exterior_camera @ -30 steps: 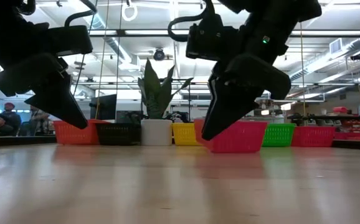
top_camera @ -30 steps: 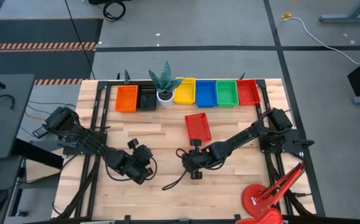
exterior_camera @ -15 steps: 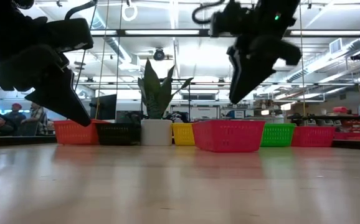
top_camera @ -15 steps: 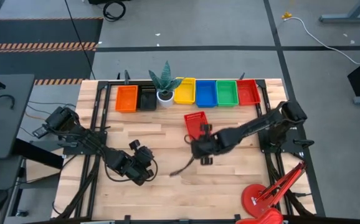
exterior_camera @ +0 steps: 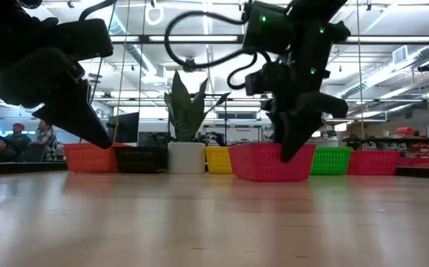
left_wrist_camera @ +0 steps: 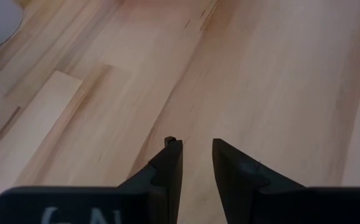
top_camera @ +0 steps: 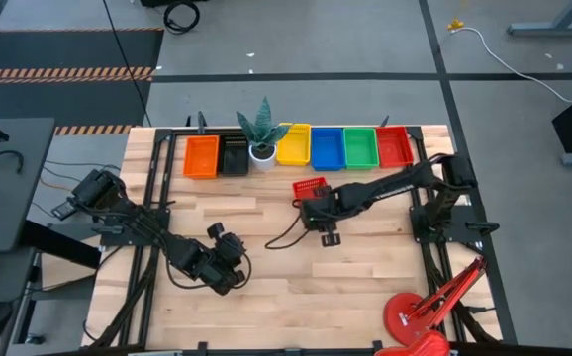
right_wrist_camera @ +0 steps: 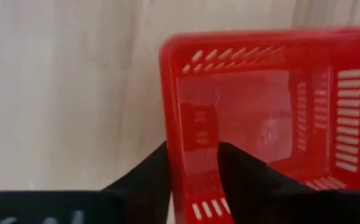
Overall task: Stack baskets by color
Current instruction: Stack the bottom red bin on the top red bin
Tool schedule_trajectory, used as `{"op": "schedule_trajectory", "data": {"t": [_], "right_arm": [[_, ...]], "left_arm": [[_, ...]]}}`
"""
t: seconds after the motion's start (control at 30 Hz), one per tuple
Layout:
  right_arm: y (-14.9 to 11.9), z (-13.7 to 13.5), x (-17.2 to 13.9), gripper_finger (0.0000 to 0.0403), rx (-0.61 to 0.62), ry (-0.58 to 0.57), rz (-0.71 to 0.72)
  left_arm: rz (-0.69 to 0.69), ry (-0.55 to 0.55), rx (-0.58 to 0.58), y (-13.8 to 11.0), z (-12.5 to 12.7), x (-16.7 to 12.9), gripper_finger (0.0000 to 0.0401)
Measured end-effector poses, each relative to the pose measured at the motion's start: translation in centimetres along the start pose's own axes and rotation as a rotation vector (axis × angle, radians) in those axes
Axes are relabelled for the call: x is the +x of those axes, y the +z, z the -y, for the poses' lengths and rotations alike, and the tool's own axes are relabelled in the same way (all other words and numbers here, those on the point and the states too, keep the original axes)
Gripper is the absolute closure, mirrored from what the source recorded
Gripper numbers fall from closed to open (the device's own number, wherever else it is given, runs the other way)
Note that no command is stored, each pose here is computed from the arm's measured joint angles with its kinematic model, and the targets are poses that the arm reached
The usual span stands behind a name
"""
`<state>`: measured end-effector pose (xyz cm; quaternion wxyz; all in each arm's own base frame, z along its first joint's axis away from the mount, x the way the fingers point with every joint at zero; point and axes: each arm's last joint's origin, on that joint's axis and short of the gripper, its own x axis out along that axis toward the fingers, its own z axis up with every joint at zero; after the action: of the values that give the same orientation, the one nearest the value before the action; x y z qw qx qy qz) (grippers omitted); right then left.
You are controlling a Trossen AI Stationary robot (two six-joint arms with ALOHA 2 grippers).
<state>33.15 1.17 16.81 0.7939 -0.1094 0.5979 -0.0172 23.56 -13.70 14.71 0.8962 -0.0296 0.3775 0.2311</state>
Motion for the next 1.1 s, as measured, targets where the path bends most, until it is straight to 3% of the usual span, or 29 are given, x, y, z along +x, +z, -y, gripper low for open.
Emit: {"op": "schedule_trajectory", "data": {"t": [0.23, 0.37, 0.67, 0.9, 1.1], "right_arm": [[-0.2, -0.2, -0.4, 0.0389, -0.038, 0.000, -0.003], [-0.8, -0.8, -2.2, 0.0391, -0.030, -0.051, -0.028], [-4.0, -1.7, -9.8, 0.0395, 0.078, -0.147, -0.003], [-9.2, -0.8, -14.2, 0.0395, 0.175, -0.288, -0.203], [-11.5, 1.5, -15.1, 0.0395, 0.155, -0.406, -0.329]], "left_arm": [[0.007, -0.008, 0.000, 0.1, 0.1, 0.0, 0.0308], [0.007, -0.007, 0.000, 0.1, 0.1, 0.0, 0.0308], [0.007, -0.007, 0.001, 0.1, 0.1, 0.0, 0.0308], [0.007, -0.007, 0.001, 0.1, 0.1, 0.0, 0.0307], [0.009, -0.005, 0.001, 0.1, 0.1, 0.0, 0.0308]]}}
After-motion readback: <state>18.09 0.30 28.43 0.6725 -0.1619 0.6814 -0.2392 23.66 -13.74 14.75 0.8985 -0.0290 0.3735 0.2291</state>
